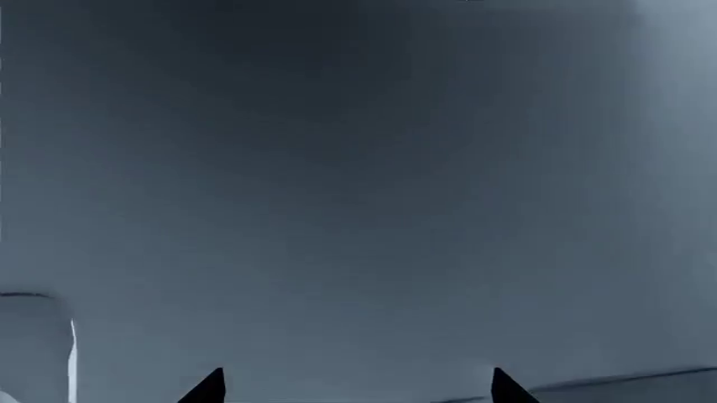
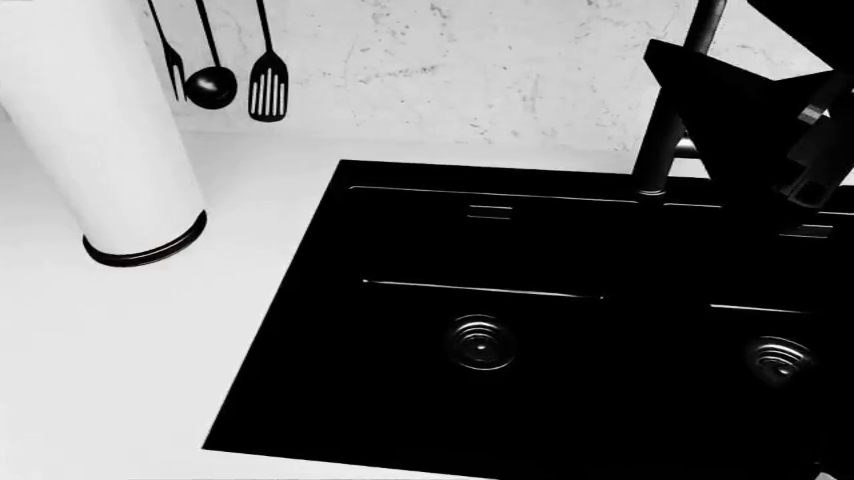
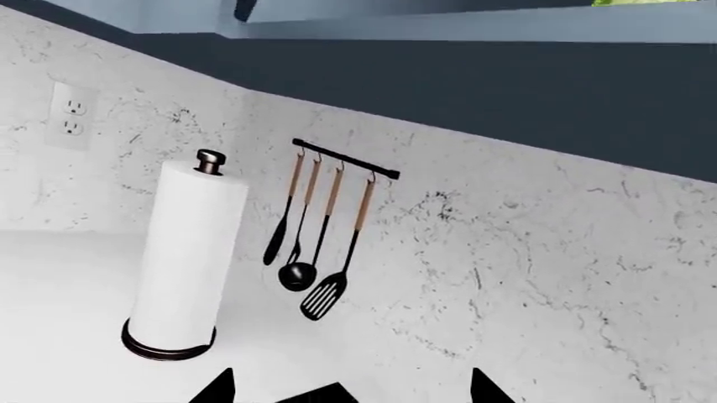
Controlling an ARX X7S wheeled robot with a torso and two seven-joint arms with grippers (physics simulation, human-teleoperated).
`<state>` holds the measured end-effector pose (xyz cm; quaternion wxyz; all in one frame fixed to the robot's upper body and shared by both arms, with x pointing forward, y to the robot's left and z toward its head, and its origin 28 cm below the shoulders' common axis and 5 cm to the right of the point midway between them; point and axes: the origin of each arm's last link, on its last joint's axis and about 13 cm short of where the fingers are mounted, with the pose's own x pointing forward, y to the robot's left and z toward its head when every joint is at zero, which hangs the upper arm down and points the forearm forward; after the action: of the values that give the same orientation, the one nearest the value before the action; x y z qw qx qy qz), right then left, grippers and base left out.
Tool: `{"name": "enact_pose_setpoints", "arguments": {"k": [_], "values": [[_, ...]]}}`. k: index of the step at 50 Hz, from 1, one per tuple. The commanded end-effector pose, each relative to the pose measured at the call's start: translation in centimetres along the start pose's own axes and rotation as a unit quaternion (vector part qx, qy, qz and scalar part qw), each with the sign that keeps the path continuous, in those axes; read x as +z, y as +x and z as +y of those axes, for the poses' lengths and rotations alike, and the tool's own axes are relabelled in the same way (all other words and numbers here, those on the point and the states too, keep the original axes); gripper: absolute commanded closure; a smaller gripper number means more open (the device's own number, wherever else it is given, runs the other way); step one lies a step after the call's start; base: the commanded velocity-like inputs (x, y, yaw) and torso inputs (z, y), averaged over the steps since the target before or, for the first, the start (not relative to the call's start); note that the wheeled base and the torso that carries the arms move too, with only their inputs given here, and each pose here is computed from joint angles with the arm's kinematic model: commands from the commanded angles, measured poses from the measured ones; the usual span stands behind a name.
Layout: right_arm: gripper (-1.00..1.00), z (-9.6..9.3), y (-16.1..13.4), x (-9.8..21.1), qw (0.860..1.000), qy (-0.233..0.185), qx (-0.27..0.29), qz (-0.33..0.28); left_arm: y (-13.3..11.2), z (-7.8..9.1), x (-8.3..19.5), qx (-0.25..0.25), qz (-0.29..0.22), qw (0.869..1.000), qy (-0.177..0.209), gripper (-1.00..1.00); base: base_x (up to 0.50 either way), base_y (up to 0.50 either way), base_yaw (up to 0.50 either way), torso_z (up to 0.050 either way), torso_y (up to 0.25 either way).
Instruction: Pick the brussel sprout, mango from the counter and place them in the cabinet. Then close the cabinet.
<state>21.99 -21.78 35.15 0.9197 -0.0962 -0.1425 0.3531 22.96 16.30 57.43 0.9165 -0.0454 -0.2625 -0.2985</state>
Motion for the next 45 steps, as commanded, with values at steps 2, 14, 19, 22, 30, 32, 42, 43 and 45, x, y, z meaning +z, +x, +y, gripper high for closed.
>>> {"name": "enact_pose_setpoints", "arguments": {"k": [2, 14, 19, 22, 30, 32, 42, 43, 45], "values": [[-1.0, 0.2, -0.3, -0.7, 1.0, 0.007, -0.002, 0.001, 2.1, -3.5, -0.1, -0.093, 0.01, 0.995, -0.042, -1.0, 0.01, 0.0, -0.01, 0.0, 0.0], [-1.0, 0.2, -0.4, -0.7, 1.0, 0.007, -0.002, 0.0, 2.7, -3.9, -1.3, -0.087, 0.026, 0.995, -0.033, -1.0, 0.0, 0.0, 0.0, 0.002, 0.0], [-1.0, 0.2, -0.4, -0.8, 1.0, 0.008, -0.002, 0.001, 3.0, -3.9, -1.7, -0.083, 0.028, 0.996, -0.027, -1.0, 0.0, 0.0, -0.01, 0.0, 0.0], [-1.0, 0.2, -0.4, -0.8, 1.0, 0.008, -0.001, 0.001, 3.2, -3.9, -1.7, -0.08, 0.027, 0.996, -0.025, -1.0, 0.0, 0.0, -0.01, 0.0, 0.0], [-1.0, 0.2, -0.3, -0.7, 1.0, 0.007, -0.001, 0.0, 3.5, -3.9, -1.9, -0.073, 0.024, 0.997, -0.01, -1.0, 0.0, 0.0, -0.01, 0.001, -0.013], [-1.0, 0.2, -0.3, -0.7, 1.0, 0.007, -0.001, 0.0, 3.5, -3.9, -2.0, -0.072, 0.025, 0.997, -0.008, -1.0, 0.01, 0.0, -0.01, 0.0, -0.116], [-1.0, 0.3, -0.4, -0.9, 1.0, 0.008, -0.002, -0.001, 3.5, -4.2, -1.7, -0.073, 0.02, 0.997, -0.008, -1.0, 0.0, 0.0, -0.01, 0.0, -0.12], [-1.0, 0.3, -0.4, -0.9, 1.0, 0.008, -0.002, -0.001, 3.5, -4.2, -1.7, -0.074, 0.019, 0.997, -0.008, -1.0, 0.0, 0.0, -0.01, 0.0, -0.117], [-1.0, 0.3, -0.4, -0.9, 1.0, 0.008, -0.002, -0.001, 3.5, -4.2, -1.7, -0.074, 0.019, 0.997, -0.01, -1.0, 0.01, 0.0, 0.0, 0.0, -0.009]]}}
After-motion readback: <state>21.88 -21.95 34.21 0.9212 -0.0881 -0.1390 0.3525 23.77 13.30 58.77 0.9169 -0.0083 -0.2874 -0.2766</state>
